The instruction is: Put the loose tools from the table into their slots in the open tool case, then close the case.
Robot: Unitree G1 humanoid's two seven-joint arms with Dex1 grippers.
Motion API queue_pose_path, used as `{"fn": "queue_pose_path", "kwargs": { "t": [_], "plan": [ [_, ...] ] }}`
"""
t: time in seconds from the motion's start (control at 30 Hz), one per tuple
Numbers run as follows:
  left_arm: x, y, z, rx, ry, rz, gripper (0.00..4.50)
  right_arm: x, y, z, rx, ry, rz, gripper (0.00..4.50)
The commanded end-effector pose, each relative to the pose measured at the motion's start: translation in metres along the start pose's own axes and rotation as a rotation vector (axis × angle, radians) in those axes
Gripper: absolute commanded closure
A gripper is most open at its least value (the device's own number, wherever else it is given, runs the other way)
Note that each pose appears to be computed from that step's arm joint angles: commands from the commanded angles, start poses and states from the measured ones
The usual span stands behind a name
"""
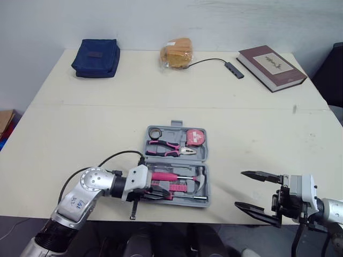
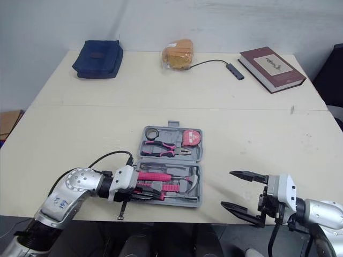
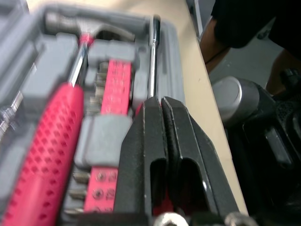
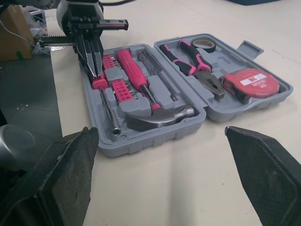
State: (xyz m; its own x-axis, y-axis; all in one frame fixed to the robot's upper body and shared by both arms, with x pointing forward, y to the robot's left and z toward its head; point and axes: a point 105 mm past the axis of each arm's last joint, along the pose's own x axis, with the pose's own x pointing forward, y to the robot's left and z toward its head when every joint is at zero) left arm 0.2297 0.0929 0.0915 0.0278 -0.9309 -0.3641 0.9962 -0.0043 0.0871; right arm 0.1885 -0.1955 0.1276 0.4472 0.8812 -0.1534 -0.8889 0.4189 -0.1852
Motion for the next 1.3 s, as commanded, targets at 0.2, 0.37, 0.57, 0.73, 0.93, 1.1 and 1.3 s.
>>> {"fn": "queue_pose_path", "kwargs": {
  "t": [0.2,0.37,0.57,0.73,0.93,1.1,1.3],
  "plan": [
    [0.001,-0.002,-0.037,-0.108,0.197,-0.008,4.47,-0.001,-0.005,0.009,-0.068,-0.014,-0.021,0.00],
    [0.005,-0.006,-0.042,-0.138,0.234,0.000,4.47,-0.002,-0.008,0.003,-0.060,-0.006,-0.062,0.00],
    [0.004,0.003,-0.019,-0.154,0.068,0.044,4.47,0.005,-0.024,0.002,-0.045,-0.023,-0.152,0.00],
    [-0.029,0.017,0.023,-0.136,-0.195,0.102,4.47,0.009,-0.041,-0.003,0.023,0.033,-0.222,0.00],
    [-0.082,0.052,0.015,-0.161,-0.223,0.363,4.50,0.010,-0.071,-0.003,-0.058,0.092,-0.267,0.87],
    [-0.110,0.085,-0.004,-0.211,-0.178,0.600,4.50,0.013,-0.091,-0.008,-0.070,0.102,-0.314,3.31],
    [-0.097,0.094,-0.032,-0.266,-0.006,0.626,4.50,0.046,-0.096,-0.032,-0.079,0.171,-0.209,4.42]
  ]
}}
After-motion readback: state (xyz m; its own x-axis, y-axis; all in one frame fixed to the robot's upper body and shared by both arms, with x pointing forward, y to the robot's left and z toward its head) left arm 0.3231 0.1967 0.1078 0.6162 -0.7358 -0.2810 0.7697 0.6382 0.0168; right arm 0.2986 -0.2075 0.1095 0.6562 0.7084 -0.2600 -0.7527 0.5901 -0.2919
